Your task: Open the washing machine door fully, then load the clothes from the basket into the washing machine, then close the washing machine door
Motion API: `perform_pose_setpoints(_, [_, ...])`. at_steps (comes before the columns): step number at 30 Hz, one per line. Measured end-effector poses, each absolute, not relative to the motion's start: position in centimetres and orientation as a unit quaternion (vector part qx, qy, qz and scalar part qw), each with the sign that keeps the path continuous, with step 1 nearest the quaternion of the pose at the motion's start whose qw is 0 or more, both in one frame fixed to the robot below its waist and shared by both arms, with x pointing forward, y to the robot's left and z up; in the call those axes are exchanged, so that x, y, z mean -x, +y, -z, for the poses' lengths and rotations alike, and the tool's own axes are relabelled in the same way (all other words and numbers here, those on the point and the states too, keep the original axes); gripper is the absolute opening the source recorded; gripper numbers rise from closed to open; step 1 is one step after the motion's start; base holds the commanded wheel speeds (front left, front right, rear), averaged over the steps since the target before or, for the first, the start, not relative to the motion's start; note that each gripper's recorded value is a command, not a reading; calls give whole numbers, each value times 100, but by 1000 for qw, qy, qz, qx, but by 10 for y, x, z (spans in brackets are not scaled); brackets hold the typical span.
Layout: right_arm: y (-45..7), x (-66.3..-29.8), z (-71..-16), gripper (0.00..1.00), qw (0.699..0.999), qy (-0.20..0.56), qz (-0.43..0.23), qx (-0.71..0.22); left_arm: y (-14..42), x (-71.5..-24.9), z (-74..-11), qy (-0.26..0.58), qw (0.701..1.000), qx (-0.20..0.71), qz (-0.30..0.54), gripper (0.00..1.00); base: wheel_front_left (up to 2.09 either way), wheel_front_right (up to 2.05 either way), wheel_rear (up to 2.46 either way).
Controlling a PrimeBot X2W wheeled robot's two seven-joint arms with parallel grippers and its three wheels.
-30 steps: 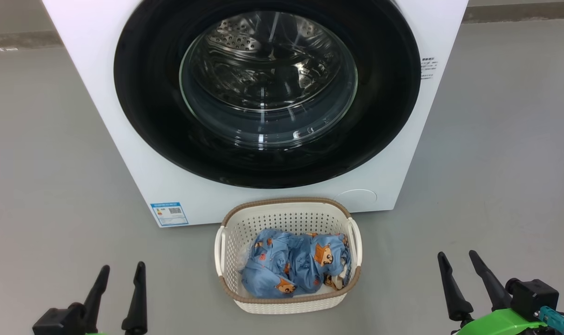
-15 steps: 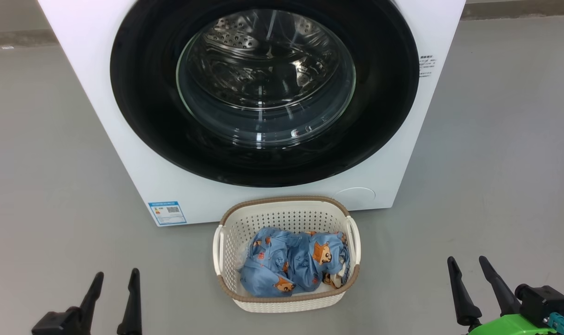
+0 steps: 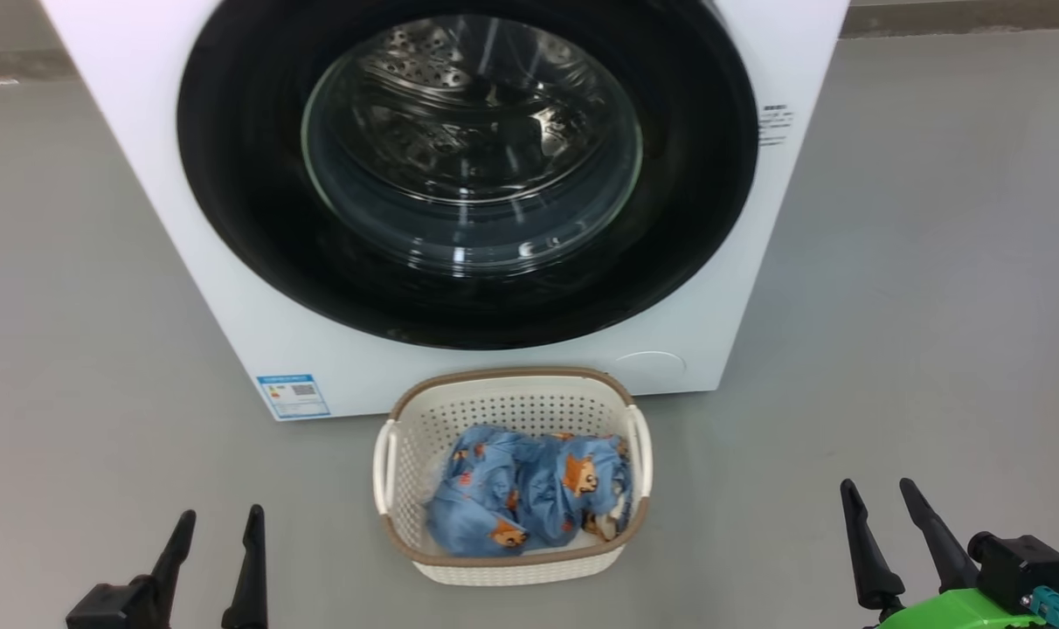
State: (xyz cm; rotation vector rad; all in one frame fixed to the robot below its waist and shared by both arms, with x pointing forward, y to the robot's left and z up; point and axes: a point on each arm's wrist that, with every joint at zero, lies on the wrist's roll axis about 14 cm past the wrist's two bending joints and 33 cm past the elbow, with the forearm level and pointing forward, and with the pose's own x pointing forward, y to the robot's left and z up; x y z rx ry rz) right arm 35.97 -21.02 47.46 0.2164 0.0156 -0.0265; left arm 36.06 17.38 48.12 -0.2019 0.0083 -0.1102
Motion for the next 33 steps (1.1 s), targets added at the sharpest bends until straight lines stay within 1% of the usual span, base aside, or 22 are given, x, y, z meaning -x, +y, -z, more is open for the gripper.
perform_pose_setpoints(20, [-210, -359, -477, 100, 994, 4, 12, -105, 173, -362, -490, -10, 992, 108, 56, 100, 119, 119, -239])
perform_pose_setpoints(26, [-210, -359, -477, 100, 995, 5, 11, -104, 172, -362, -493, -15, 992, 115, 56, 100, 66, 66, -132])
perform_pose_setpoints(33, [-210, -360, -477, 100, 995, 5, 10, -104, 172, -362, -495, -18, 991, 116, 56, 100, 19, 19, -39])
